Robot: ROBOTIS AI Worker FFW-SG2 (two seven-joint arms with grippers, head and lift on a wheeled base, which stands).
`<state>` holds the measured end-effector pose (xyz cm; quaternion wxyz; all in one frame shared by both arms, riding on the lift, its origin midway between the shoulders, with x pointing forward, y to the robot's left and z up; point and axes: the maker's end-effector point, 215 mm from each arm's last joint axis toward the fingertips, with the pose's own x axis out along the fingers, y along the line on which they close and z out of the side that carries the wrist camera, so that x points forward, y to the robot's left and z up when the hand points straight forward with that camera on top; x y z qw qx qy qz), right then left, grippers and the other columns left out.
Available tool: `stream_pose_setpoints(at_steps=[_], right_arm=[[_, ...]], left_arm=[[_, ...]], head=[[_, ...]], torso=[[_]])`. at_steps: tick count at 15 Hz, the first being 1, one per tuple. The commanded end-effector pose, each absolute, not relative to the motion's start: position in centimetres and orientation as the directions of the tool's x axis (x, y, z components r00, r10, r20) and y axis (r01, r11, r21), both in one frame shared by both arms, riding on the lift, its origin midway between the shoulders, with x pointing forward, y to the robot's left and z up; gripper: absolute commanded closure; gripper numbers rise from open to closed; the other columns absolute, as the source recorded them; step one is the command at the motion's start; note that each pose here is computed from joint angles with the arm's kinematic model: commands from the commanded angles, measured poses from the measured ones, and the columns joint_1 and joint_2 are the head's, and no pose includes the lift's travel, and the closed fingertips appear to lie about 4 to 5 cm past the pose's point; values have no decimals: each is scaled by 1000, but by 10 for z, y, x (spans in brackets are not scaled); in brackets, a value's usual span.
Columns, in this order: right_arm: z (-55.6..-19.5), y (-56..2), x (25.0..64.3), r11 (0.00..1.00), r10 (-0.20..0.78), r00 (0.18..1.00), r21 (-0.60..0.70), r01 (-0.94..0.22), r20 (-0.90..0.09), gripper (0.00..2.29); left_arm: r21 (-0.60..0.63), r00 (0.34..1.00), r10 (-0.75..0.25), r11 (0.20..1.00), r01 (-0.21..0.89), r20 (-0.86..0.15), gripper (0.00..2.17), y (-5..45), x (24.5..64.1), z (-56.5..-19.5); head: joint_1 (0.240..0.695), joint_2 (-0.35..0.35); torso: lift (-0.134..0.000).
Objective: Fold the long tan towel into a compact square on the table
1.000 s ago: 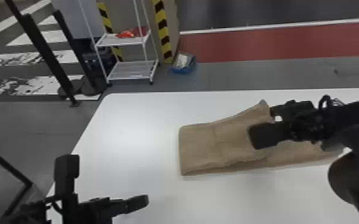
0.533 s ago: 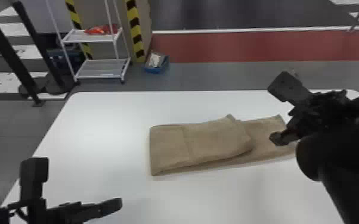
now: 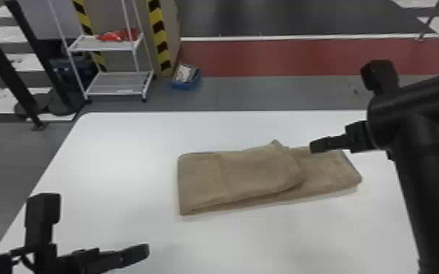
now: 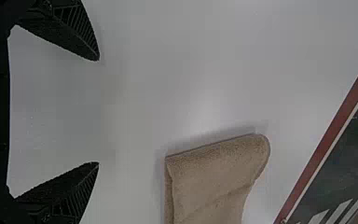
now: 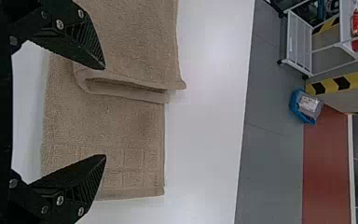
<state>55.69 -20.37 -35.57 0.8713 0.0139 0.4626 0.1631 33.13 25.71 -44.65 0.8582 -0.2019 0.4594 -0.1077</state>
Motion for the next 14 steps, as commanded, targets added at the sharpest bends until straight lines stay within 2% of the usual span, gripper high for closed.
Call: stream_pose_setpoints(at_steps=[1,6,9,14], right_arm=[[-370,-191,562,933,353,465,266,-244,-812,255],[-403,-183,549,922,383,394,320,-216,-835,346],[-415,-186,544,930,363,379,307,-202,-851,468],[-424,-185,541,932,359,366,307,-192,-859,468]], left_arm=[[-452,544,-371,892,-16,-753,87,258,326,-450],[-466,540,-385,885,-14,-748,87,256,325,-451],[-471,537,-387,882,-22,-749,87,259,323,-454],[-470,541,-385,882,-21,-747,87,260,323,-456]], head=[[695,67],[695,87],[695,91],[695,91]], torso=[[-125],[-125],[-125],[-125]])
